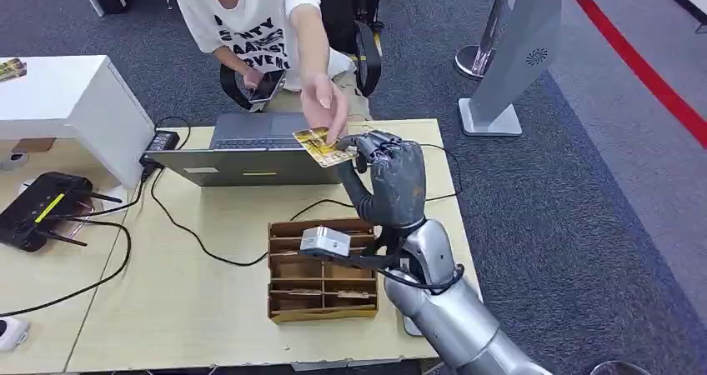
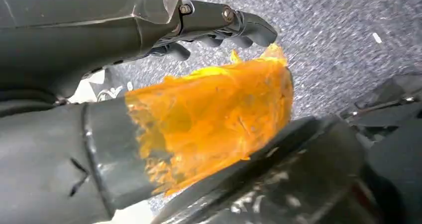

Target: Pass the card to the sensor for recognition and then transmit it.

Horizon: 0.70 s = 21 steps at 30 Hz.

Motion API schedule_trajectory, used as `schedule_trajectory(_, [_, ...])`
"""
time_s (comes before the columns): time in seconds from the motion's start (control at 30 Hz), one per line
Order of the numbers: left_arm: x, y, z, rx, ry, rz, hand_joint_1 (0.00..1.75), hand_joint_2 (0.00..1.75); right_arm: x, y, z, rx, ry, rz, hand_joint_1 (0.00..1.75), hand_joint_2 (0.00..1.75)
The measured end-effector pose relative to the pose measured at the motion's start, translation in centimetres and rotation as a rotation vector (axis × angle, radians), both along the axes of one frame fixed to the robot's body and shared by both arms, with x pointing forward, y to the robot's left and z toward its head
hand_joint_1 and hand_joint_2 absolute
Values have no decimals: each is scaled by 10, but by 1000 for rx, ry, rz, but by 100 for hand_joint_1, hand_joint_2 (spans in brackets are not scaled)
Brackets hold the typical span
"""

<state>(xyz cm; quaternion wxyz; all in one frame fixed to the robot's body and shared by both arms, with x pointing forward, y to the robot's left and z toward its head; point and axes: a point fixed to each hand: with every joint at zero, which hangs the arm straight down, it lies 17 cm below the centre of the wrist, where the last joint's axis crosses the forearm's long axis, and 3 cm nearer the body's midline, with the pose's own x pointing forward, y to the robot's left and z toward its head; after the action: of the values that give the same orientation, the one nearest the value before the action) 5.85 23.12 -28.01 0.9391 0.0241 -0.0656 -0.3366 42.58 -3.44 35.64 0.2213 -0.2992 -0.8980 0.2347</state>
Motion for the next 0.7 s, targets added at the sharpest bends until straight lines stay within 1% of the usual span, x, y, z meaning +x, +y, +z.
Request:
schedule_trajectory(0.07, [1,0,0,-1,-1,-6,0,0,11,2,-8,-40,12,-25,175,175])
schedule_trajectory(0.1, [1,0,0,-1,0,-6,0,0,15,3,-12,-54,18,-33,171,175])
schedule_trajectory(0.13, [1,0,0,-1,0,-7,0,0,18,3,-15,-62,26,-40,136,175])
schedule_trajectory(0.17, [1,0,0,-1,0,-7,0,0,21,2,-19,-71,32,-47,0,175])
schedule_trajectory(0.23, [1,0,0,-1,1,-6,0,0,25,3,-25,-86,46,-56,0,175])
schedule_trajectory(0.27, [1,0,0,-1,0,-6,0,0,26,3,-28,-91,52,-58,0,0])
schedule_trajectory(0.37, [1,0,0,-1,1,3,0,0,32,2,-40,-71,111,-47,0,0])
schedule_trajectory(0.43, [0,0,0,-2,1,13,0,0,32,4,-50,-31,167,2,0,0])
schedule_trajectory(0.53, [0,0,0,-1,2,31,0,0,26,13,-72,76,315,146,0,0])
schedule_trajectory(0.6, [-1,0,0,0,2,36,0,0,19,19,-80,107,360,197,0,0])
schedule_trajectory(0.63, [-1,0,0,0,2,41,0,0,16,24,-85,145,409,256,0,0])
schedule_trajectory(0.7, [-1,0,0,0,2,52,0,0,3,33,-91,283,525,415,0,0])
